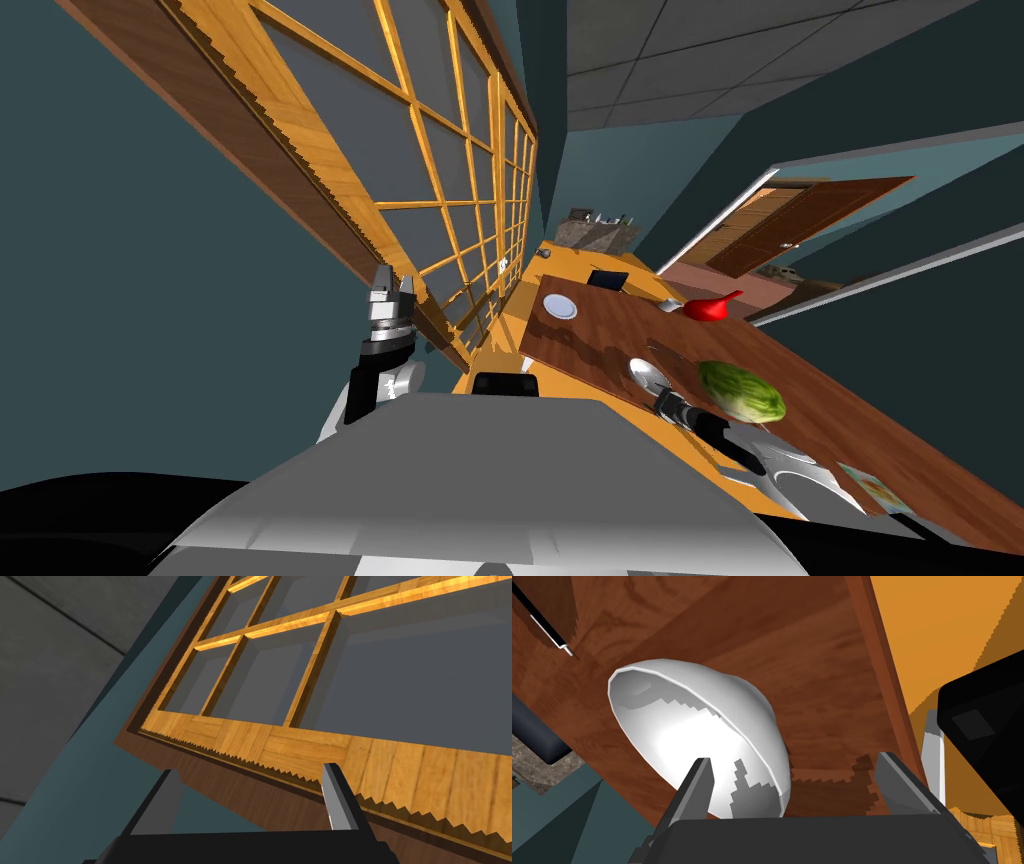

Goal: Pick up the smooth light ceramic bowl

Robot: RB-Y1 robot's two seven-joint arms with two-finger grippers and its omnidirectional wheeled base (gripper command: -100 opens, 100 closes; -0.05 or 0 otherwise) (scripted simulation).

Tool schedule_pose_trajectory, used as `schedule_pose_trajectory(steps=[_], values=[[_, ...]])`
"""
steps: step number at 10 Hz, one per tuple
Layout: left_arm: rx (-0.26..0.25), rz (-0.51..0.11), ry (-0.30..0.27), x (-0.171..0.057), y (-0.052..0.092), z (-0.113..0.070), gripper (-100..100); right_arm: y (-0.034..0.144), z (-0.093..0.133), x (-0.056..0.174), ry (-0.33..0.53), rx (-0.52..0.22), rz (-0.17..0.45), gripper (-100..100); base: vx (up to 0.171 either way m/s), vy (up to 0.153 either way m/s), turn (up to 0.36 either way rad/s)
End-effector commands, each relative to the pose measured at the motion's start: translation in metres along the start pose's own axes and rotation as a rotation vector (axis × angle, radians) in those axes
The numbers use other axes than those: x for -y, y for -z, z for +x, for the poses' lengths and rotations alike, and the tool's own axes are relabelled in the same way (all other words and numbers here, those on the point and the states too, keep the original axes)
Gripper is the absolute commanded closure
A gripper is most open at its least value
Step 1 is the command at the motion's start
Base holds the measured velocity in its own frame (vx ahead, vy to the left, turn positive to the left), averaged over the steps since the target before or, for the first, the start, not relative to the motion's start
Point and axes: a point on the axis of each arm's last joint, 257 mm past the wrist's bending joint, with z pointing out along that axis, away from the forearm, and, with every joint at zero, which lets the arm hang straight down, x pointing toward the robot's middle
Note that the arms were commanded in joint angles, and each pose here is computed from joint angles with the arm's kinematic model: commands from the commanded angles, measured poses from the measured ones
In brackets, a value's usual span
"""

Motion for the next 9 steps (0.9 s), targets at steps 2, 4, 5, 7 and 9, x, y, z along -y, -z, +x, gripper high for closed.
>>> schedule_pose_trajectory(steps=[2,4,5,7,9], values=[[0.000,0.000,0.000,0.0000,0.0000,0.0000,0,0.0004,-0.0011,-0.0028,0.021,0.009,-0.005,-100,0.019,0.031,-0.090],[0.000,0.000,0.000,0.0000,-0.0001,0.0000,0,0.0004,-0.0011,-0.0028,0.021,0.009,-0.005,-100,-0.007,-0.013,0.037],[0.000,0.000,0.000,0.0000,-0.0001,0.0000,0,0.0004,-0.0011,-0.0028,0.021,0.009,-0.005,-100,0.000,0.000,0.000],[0.000,0.000,0.000,0.0000,-0.0001,0.0000,0,0.0004,-0.0011,-0.0028,0.021,0.009,-0.005,-100,-0.001,-0.002,0.005],[0.000,0.000,0.000,0.0000,-0.0001,0.0000,0,0.0004,-0.0011,-0.0028,0.021,0.009,-0.005,-100,-0.002,-0.003,0.008]])
